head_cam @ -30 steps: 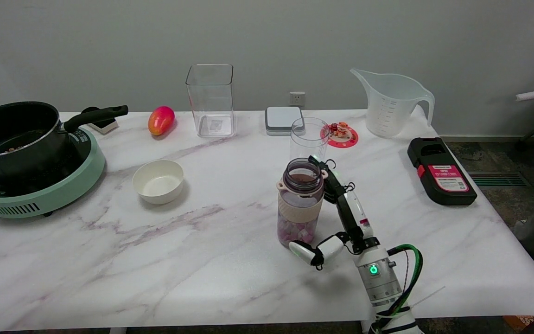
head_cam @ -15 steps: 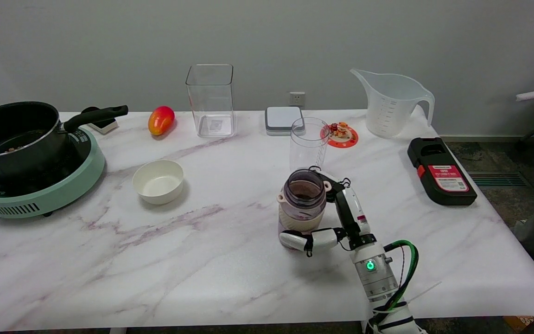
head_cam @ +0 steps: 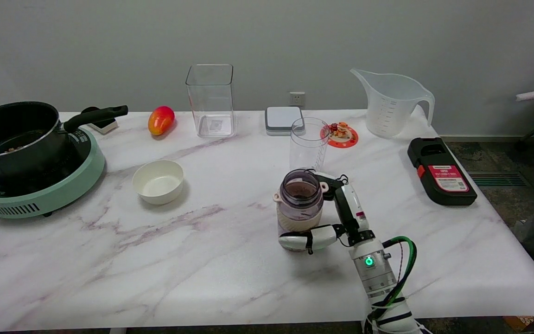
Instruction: Pick up the bottle.
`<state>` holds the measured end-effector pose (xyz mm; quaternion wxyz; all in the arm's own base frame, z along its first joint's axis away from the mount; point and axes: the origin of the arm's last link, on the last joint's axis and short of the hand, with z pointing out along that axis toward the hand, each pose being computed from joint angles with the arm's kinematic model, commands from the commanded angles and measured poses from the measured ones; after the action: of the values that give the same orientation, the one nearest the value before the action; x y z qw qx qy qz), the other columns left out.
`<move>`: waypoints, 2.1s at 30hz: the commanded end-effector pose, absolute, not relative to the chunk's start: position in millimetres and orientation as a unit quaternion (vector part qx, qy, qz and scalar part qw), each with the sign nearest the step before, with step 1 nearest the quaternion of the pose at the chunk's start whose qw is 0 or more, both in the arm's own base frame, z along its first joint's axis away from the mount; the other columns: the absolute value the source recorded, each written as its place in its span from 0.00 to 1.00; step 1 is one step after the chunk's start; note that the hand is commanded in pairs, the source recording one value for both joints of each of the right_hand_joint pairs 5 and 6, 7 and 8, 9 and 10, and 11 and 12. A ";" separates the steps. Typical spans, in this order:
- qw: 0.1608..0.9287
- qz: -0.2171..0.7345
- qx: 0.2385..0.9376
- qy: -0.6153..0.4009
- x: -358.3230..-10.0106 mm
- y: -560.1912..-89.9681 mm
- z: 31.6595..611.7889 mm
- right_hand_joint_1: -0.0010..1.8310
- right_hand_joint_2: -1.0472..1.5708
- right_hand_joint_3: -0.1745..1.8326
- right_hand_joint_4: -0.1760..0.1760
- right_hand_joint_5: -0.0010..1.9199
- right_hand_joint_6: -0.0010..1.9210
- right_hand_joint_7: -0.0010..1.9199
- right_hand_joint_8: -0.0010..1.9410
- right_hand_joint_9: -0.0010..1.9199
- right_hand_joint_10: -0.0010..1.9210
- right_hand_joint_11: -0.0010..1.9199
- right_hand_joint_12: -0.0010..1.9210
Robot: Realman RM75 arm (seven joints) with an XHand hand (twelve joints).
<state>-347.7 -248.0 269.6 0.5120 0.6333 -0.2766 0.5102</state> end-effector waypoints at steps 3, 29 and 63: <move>0.497 0.550 0.614 -0.269 -330.8 -258.3 289.3 0.68 0.89 0.27 0.50 0.83 0.83 0.90 0.89 0.83 0.83 0.67 0.67; 0.505 0.666 0.516 -0.189 -253.8 -260.4 413.9 0.65 1.00 0.22 0.50 1.00 1.00 0.98 0.97 0.90 0.90 0.76 0.76; 0.532 0.634 0.525 -0.200 -217.3 -268.4 447.3 0.65 1.00 0.22 0.50 1.00 1.00 0.98 0.97 0.84 0.84 0.72 0.71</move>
<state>-214.6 -275.3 458.3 0.5350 0.5166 -0.1764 0.6448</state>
